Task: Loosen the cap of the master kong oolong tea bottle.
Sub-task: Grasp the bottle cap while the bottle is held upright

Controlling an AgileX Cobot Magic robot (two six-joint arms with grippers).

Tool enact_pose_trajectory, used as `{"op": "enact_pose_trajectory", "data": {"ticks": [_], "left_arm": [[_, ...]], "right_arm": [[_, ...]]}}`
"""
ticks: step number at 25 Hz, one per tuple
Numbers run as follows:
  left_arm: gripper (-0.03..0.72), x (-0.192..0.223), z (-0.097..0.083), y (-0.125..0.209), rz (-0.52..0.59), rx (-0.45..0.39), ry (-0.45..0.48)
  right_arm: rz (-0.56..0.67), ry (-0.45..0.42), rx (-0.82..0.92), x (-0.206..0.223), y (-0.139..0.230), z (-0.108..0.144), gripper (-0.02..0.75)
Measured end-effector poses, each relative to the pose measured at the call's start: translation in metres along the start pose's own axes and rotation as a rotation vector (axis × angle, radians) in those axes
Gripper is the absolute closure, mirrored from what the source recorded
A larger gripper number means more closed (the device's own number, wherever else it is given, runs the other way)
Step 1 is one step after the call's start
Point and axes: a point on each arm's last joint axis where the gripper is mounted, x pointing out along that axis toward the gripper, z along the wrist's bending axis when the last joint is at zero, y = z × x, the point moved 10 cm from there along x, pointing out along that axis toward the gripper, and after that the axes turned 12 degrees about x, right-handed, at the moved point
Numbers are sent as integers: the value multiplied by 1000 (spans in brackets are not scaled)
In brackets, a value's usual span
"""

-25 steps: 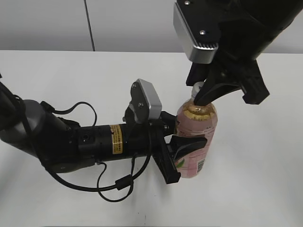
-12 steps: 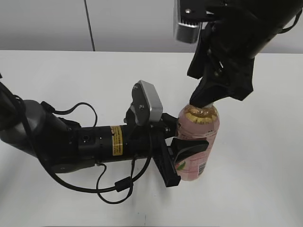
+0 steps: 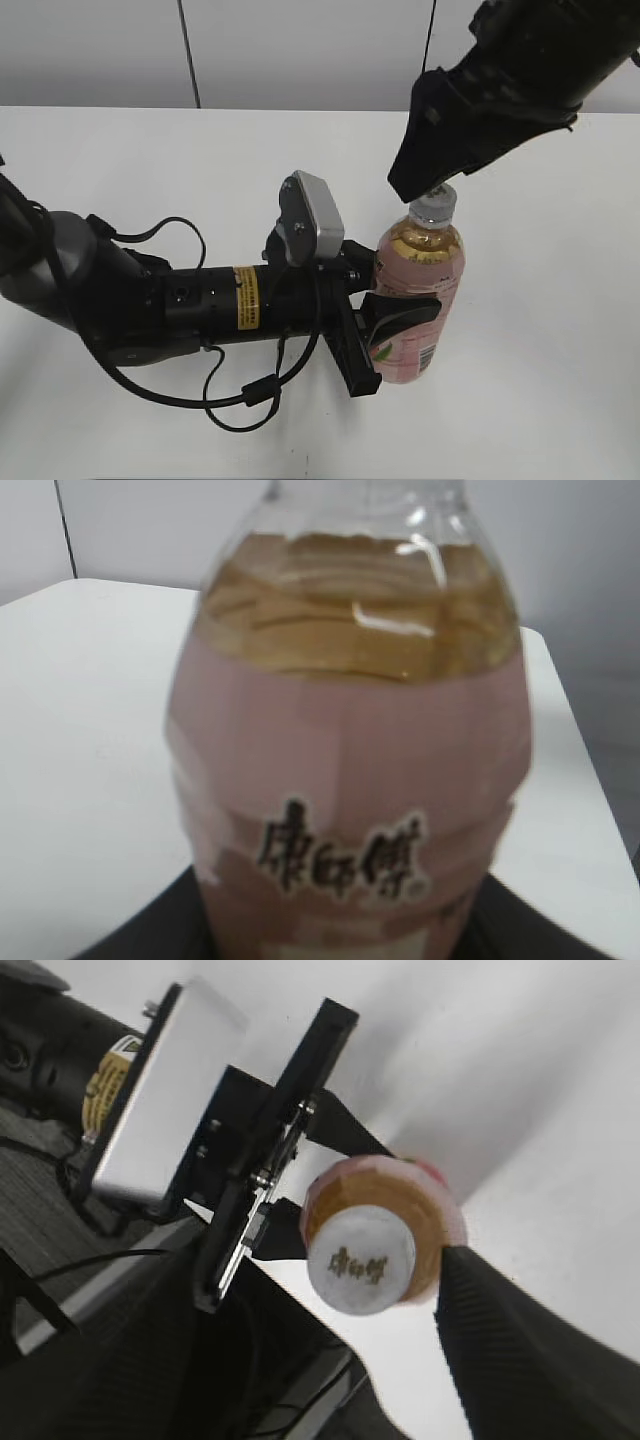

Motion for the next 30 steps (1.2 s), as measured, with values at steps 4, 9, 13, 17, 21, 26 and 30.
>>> {"op": "enact_pose_trajectory", "data": {"ticks": [4,9,13,17,21,26,30], "left_arm": [[408,0,0,0,0,0,0],[408,0,0,0,0,0,0],[408,0,0,0,0,0,0],[408,0,0,0,-1,0,0],[408,0,0,0,-1,0,0],[408,0,0,0,-1,0,0],[408,0,0,0,-1,-1,-1]], "right_arm": [[43,38,219,0,9,-6,174],[56,78,307,0,12,-13,183],[65,80,326,10,10,-16,183],[75,78,337,19,8,-18,204],[76,77,338,20,8,-18,323],[90,56,328,25,7,-16,456],[99,52,276,26,7,-15,456]]}}
